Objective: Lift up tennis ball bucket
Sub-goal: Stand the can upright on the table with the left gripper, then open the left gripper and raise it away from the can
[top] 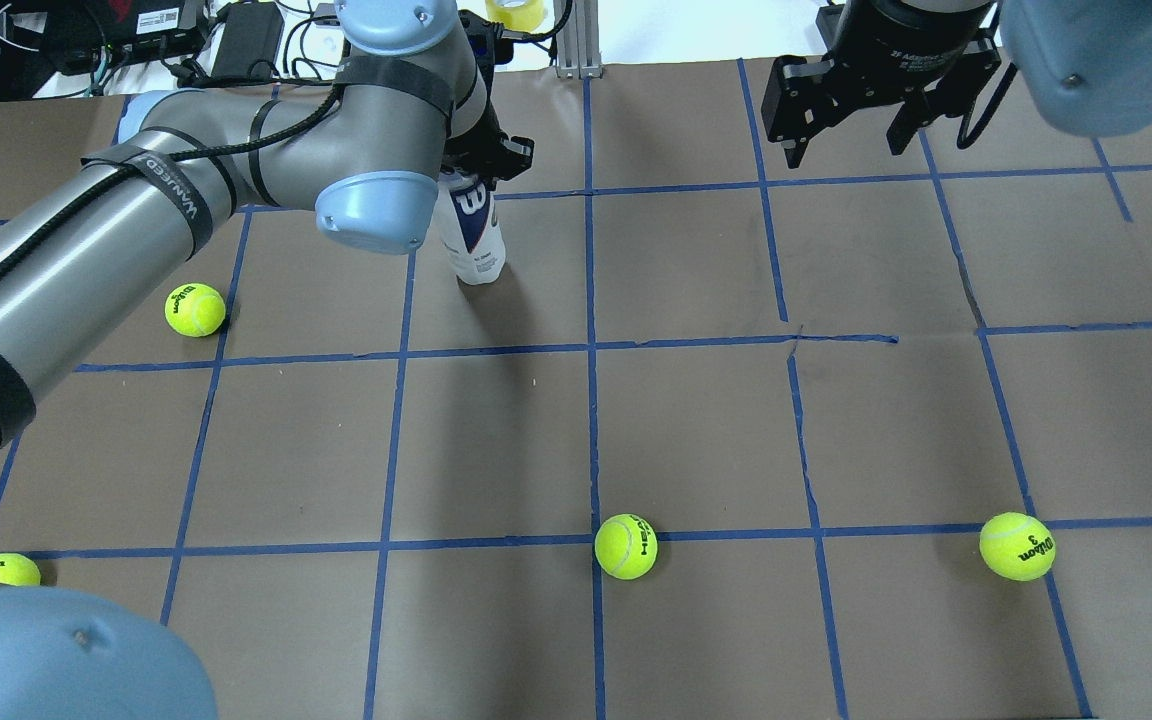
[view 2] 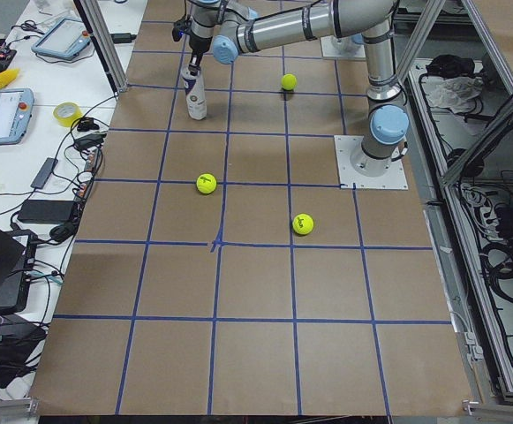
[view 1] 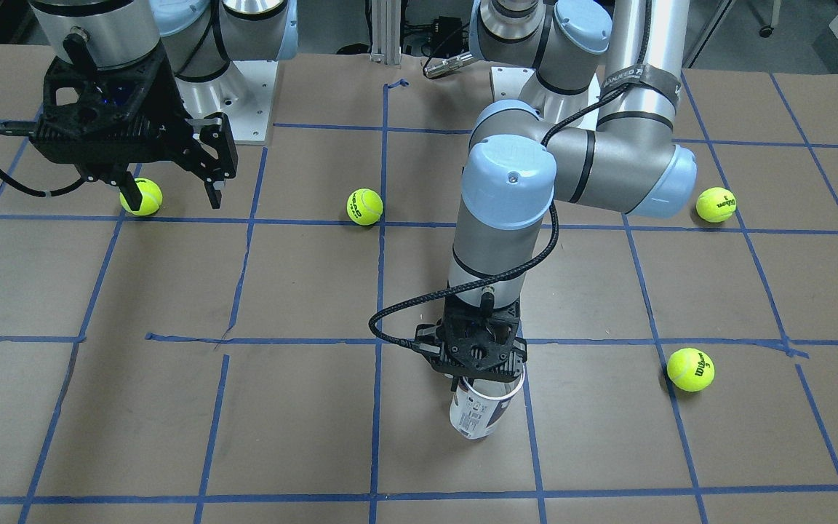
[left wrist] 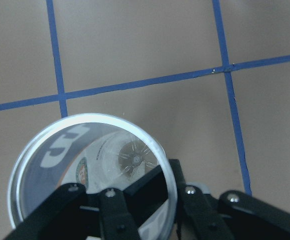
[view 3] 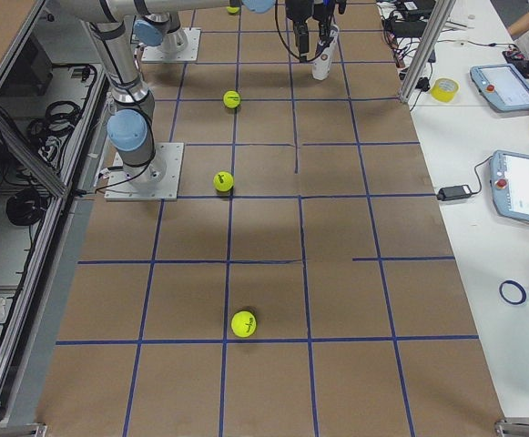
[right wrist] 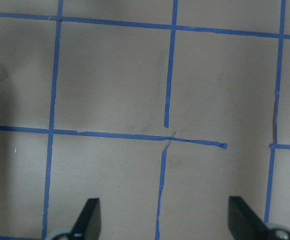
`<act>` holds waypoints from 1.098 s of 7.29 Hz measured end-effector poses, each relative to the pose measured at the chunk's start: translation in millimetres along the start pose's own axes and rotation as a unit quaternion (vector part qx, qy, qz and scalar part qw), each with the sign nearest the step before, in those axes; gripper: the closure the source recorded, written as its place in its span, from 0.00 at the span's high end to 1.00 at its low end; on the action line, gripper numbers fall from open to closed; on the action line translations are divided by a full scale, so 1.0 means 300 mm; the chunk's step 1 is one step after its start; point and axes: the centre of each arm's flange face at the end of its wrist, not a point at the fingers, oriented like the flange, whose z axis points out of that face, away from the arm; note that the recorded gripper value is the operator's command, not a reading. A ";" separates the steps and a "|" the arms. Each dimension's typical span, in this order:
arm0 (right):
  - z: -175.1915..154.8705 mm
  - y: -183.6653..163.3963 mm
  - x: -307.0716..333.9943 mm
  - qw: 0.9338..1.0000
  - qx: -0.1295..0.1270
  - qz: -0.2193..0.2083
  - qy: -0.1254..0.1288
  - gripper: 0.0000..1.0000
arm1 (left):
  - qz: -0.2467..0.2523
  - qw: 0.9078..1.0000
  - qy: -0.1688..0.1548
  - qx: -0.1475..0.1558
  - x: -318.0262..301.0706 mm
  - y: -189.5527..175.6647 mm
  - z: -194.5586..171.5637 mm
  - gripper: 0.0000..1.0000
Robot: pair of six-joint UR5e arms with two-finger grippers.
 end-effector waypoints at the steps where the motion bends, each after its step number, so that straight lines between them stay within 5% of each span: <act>1: -0.005 -0.001 -0.001 1.000 0.003 0.000 -0.002 0.22 | 0.000 1.000 0.000 -0.005 0.003 0.003 0.004 1.00; 4: -0.019 0.002 -0.001 1.000 0.010 0.001 -0.003 0.20 | -0.002 1.000 0.011 -0.021 0.013 -0.011 -0.109 1.00; 5: -0.021 0.003 0.001 1.000 0.010 0.000 0.000 0.00 | -0.003 0.999 0.012 -0.034 0.012 -0.028 -0.198 1.00; 6: -0.022 0.004 0.000 1.000 0.010 -0.001 -0.001 0.00 | -0.006 0.999 0.010 -0.049 -0.004 -0.045 -0.296 1.00; 8: -0.024 0.007 0.000 1.000 0.010 -0.003 -0.002 0.23 | -0.021 0.996 -0.009 -0.088 -0.102 -0.042 -0.471 1.00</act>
